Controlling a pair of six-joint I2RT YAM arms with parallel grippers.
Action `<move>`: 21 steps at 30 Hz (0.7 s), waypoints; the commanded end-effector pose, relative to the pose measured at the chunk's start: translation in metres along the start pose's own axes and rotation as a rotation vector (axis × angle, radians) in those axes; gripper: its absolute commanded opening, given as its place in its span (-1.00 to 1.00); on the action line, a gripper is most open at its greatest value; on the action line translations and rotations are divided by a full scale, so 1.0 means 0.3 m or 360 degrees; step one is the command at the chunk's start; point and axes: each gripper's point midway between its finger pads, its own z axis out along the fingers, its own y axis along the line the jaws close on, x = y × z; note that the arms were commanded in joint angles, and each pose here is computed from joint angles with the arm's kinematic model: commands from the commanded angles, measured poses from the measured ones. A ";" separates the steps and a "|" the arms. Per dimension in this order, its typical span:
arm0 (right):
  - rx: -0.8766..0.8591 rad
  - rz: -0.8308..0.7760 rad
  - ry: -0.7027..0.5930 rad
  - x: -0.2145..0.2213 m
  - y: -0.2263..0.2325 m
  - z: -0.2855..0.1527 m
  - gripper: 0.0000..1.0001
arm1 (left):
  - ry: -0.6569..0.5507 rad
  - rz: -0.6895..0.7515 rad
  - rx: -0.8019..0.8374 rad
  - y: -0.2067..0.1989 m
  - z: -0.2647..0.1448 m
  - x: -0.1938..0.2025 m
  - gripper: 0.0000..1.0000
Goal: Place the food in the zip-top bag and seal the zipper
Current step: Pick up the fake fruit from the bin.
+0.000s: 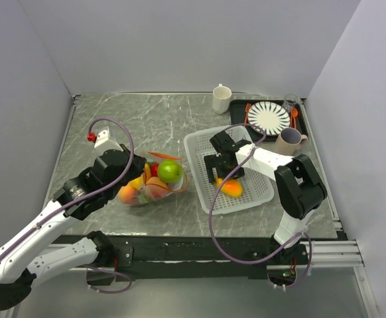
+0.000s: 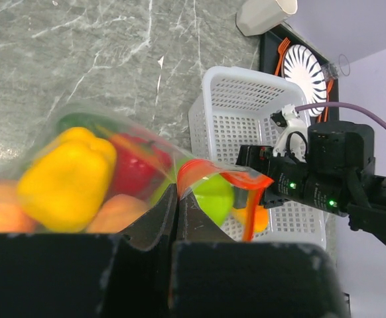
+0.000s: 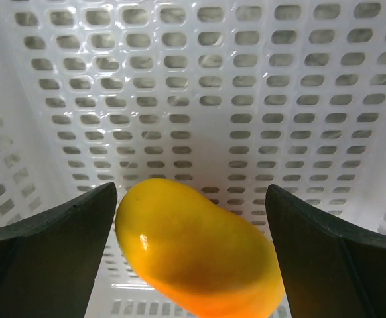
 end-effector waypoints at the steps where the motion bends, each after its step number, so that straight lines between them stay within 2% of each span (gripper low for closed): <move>1: -0.0047 0.0031 -0.0124 -0.051 0.012 -0.105 1.00 | -0.0070 -0.0034 0.0093 -0.042 -0.008 -0.041 -0.99; 3: -0.0044 0.0028 -0.0219 -0.076 0.001 -0.163 1.00 | -0.0067 -0.0039 0.0106 -0.044 -0.009 -0.038 -0.99; 9: 0.0057 0.0025 -0.0152 0.010 -0.062 -0.215 1.00 | -0.0041 -0.0055 0.0150 -0.058 -0.009 -0.024 -0.99; 14: 0.0121 0.0026 -0.0088 0.072 -0.092 -0.146 1.00 | -0.0017 -0.0048 0.0178 -0.072 -0.008 -0.016 -0.99; 19: 0.0005 0.0065 -0.0034 0.083 -0.036 -0.085 1.00 | 0.0003 -0.0061 0.0174 -0.074 0.003 -0.002 -0.99; 21: -0.0037 0.0082 -0.0062 0.079 -0.024 -0.083 0.80 | 0.0018 -0.0061 0.0161 -0.063 0.010 0.014 -0.99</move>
